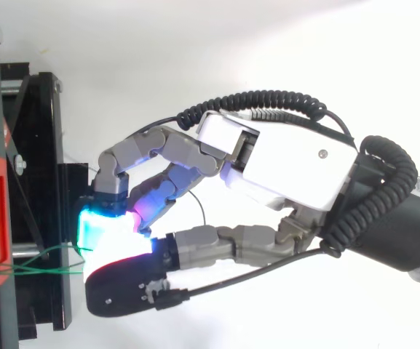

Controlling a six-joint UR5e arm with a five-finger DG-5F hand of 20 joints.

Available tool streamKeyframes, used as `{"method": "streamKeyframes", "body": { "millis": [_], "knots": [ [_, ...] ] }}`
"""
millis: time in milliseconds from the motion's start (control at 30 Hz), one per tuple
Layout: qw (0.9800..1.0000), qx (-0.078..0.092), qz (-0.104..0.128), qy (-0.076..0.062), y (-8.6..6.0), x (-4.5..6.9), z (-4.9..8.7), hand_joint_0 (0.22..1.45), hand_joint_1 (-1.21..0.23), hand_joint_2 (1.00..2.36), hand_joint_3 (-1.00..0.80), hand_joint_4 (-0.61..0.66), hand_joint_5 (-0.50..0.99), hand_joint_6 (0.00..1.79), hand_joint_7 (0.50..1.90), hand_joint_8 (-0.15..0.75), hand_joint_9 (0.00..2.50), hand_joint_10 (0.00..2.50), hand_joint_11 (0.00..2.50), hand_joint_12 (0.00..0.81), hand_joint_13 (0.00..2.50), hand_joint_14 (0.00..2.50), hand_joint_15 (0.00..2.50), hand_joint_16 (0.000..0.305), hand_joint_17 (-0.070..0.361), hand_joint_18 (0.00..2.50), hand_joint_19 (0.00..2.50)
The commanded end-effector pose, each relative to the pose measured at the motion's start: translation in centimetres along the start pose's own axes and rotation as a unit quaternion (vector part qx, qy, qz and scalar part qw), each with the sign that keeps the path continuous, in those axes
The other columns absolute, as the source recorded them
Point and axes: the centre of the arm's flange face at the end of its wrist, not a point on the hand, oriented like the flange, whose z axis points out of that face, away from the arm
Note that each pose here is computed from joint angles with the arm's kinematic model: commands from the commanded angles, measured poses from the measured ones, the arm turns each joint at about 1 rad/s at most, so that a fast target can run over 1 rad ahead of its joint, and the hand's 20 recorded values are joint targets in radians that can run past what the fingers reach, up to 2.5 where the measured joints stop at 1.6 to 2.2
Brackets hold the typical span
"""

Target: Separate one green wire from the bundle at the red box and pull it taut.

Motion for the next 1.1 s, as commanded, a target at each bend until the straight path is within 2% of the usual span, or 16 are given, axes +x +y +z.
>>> {"method": "streamKeyframes", "body": {
  "millis": [0, 167, 267, 433, 533, 600, 733, 1067],
  "knots": [
    [1.0000, 0.000, 0.000, 0.000, 0.05, 0.00, 0.01, 0.60, -0.66, 1.01, -0.34, 0.09, -0.13, 0.90, 1.06, 0.256, 1.12, 0.02, 0.59, 0.310, 0.90, 0.02, 0.42, 0.048, 0.107, 0.76, 0.64],
    [1.0000, 0.000, 0.000, -0.001, 0.05, -0.01, 0.01, 0.61, -0.68, 1.01, -0.34, 0.10, -0.13, 0.90, 1.05, 0.257, 1.12, 0.02, 0.59, 0.308, 0.90, 0.02, 0.42, 0.048, 0.107, 0.76, 0.63],
    [1.0000, 0.000, 0.002, -0.002, 0.04, -0.03, 0.01, 0.54, -0.61, 1.00, -0.50, 0.10, -0.13, 0.90, 1.01, 0.263, 1.13, 0.02, 0.58, 0.317, 0.91, 0.02, 0.41, 0.050, 0.112, 0.78, 0.63],
    [1.0000, 0.002, 0.003, -0.001, -0.04, 0.05, -0.08, 0.50, -0.57, 1.00, -0.50, 0.11, -0.13, 0.89, 1.00, 0.272, 1.14, 0.02, 0.56, 0.329, 0.92, 0.02, 0.41, 0.052, 0.118, 0.80, 0.62],
    [1.0000, 0.002, 0.003, -0.001, -0.05, 0.04, -0.09, 0.51, -0.65, 1.00, -0.50, 0.11, -0.13, 0.89, 1.01, 0.272, 1.14, 0.02, 0.57, 0.328, 0.92, 0.02, 0.40, 0.052, 0.116, 0.80, 0.62],
    [1.0000, 0.002, 0.004, 0.000, -0.03, 0.15, -0.14, 0.56, -0.74, 1.00, -0.50, 0.11, -0.14, 0.89, 1.04, 0.260, 1.13, 0.02, 0.58, 0.313, 0.91, 0.02, 0.42, 0.049, 0.110, 0.77, 0.63],
    [1.0000, 0.002, 0.004, -0.001, -0.05, 0.04, -0.09, 0.62, -0.79, 1.01, -0.38, 0.07, -0.13, 0.90, 1.06, 0.249, 1.13, 0.02, 0.58, 0.303, 0.91, 0.02, 0.42, 0.047, 0.107, 0.76, 0.63],
    [1.0000, 0.002, 0.004, 0.000, 0.01, 0.34, -0.23, 0.60, -0.79, 1.02, -0.24, 0.03, -0.11, 0.91, 1.13, 0.245, 1.20, 0.02, 0.58, 0.309, 0.93, 0.02, 0.41, 0.048, 0.109, 0.80, 0.65]
  ]
}}
